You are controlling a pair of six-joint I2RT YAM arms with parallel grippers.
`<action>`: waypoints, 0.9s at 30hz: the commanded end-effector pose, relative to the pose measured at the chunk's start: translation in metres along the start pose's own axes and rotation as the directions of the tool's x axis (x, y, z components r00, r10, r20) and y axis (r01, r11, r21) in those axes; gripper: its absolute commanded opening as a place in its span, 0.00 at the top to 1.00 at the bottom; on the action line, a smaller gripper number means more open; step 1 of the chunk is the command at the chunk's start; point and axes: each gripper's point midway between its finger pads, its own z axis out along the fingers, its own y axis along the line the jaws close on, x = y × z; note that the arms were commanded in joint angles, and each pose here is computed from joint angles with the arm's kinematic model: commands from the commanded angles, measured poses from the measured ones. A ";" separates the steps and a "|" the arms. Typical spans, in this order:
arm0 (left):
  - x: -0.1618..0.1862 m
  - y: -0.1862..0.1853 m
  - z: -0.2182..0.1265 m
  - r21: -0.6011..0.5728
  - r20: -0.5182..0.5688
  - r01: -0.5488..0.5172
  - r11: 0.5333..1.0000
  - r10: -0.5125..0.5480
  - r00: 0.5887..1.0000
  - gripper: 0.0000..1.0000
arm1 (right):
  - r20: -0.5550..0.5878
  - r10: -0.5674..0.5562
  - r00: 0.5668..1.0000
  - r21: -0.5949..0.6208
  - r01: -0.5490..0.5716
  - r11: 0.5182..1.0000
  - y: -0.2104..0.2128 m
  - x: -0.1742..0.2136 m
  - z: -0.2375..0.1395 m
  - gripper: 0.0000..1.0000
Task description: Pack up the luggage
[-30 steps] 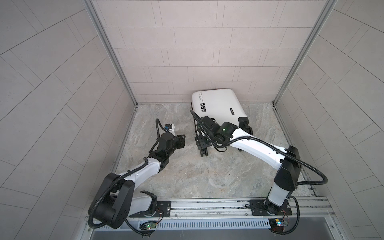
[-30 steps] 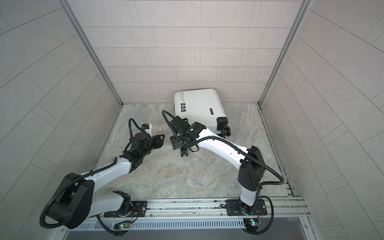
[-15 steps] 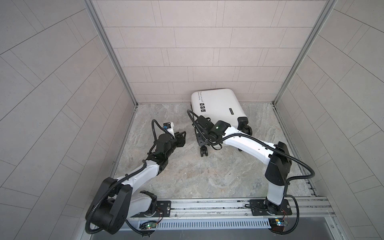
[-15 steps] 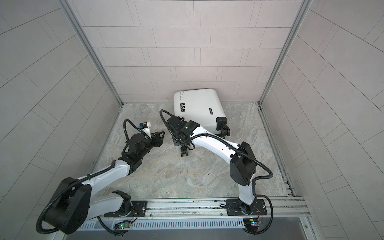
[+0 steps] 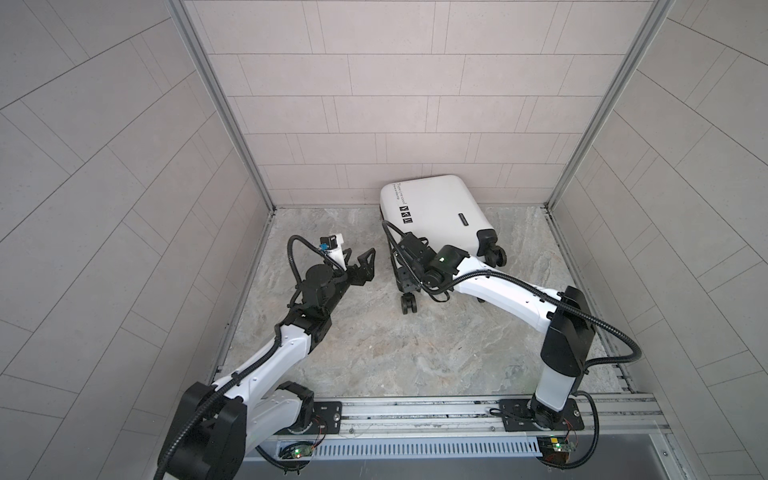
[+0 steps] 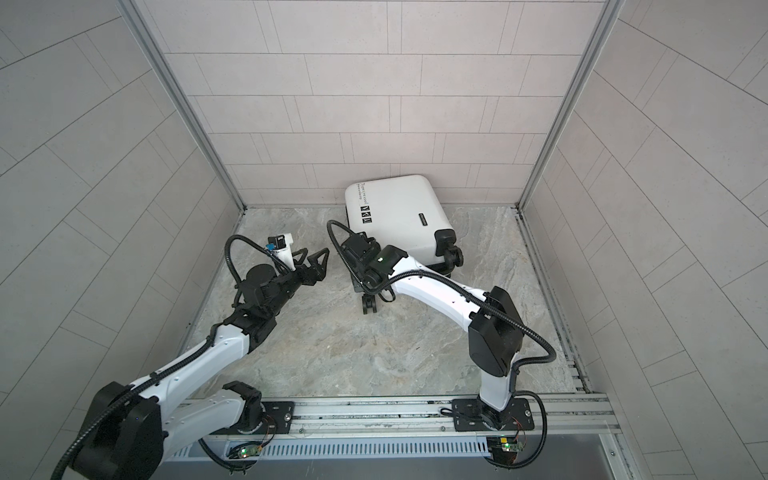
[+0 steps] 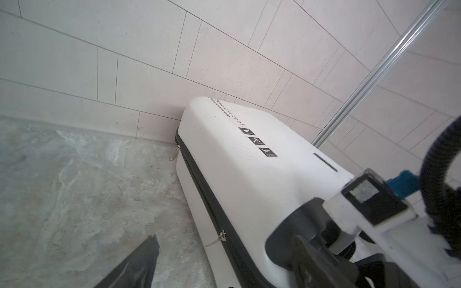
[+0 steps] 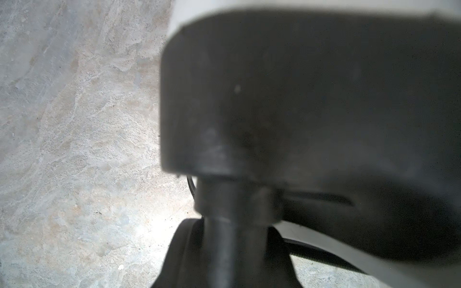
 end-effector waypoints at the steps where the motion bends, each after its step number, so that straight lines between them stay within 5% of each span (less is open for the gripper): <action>1: -0.019 0.005 -0.001 -0.048 0.053 -0.033 0.998 0.036 0.998 0.00 | 0.008 -0.036 0.999 0.006 0.036 0.999 -0.014 0.006 -0.026 0.88; 6: -0.009 -0.017 0.006 0.089 0.038 -0.099 0.991 0.096 0.995 0.01 | 0.018 -0.026 1.000 0.006 0.026 1.000 -0.031 0.012 -0.038 0.89; 14: 0.046 -0.053 0.022 0.287 -0.013 -0.115 0.951 0.124 0.992 0.23 | 0.003 -0.001 1.000 -0.001 0.001 1.000 -0.057 0.019 -0.046 0.90; 19: 0.092 -0.076 0.033 0.331 -0.064 -0.247 0.911 0.283 0.957 0.28 | 0.006 -0.014 1.000 -0.003 0.014 1.000 -0.067 0.022 -0.053 0.87; 27: 0.136 -0.075 0.051 0.392 -0.117 -0.243 0.887 0.310 0.943 0.37 | -0.002 -0.040 0.999 0.003 0.040 0.999 -0.081 0.032 -0.057 0.84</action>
